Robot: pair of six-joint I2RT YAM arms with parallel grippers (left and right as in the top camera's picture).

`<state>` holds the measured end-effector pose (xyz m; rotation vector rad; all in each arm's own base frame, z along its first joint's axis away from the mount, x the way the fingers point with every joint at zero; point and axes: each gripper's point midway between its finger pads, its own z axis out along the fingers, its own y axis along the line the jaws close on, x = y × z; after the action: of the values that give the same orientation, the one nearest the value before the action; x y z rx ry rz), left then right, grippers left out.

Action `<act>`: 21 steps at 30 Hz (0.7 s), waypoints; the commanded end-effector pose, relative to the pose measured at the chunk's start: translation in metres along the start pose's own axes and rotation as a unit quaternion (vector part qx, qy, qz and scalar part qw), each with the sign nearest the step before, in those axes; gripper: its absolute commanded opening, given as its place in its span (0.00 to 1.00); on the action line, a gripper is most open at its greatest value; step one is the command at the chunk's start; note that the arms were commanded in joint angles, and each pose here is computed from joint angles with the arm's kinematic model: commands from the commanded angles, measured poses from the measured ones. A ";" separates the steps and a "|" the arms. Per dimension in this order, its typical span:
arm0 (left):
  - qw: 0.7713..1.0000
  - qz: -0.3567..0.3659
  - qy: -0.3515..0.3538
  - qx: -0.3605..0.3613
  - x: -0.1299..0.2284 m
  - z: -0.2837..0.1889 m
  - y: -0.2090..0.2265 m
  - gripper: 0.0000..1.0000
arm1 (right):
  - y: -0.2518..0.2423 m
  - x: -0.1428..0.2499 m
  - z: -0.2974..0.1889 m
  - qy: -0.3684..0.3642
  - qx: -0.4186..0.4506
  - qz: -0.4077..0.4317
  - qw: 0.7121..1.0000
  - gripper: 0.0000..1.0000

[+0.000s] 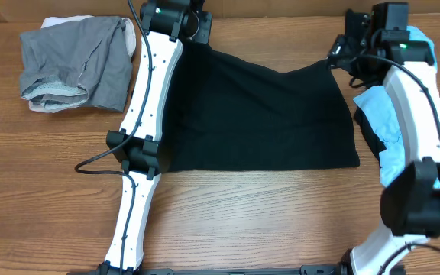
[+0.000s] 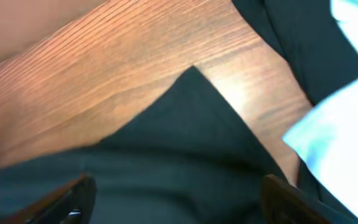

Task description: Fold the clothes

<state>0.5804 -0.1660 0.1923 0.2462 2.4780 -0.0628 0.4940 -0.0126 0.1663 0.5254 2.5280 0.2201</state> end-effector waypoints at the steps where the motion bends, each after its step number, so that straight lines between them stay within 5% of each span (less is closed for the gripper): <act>1: 1.000 0.000 -0.016 0.000 -0.007 -0.016 -0.009 0.04 | -0.006 0.002 0.033 0.007 0.012 -0.002 1.000 0.90; 9: 1.000 0.020 0.012 0.010 0.009 -0.017 -0.034 0.04 | -0.015 0.002 0.103 0.000 0.019 -0.002 1.000 0.93; 21: 1.000 0.020 0.020 0.007 0.013 -0.018 -0.032 0.04 | -0.028 0.010 0.170 -0.014 0.029 -0.003 0.999 0.74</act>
<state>0.5528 -0.1966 0.1833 0.3391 2.5435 -0.0596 0.5679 -0.0253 0.0274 0.5373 2.5034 0.1565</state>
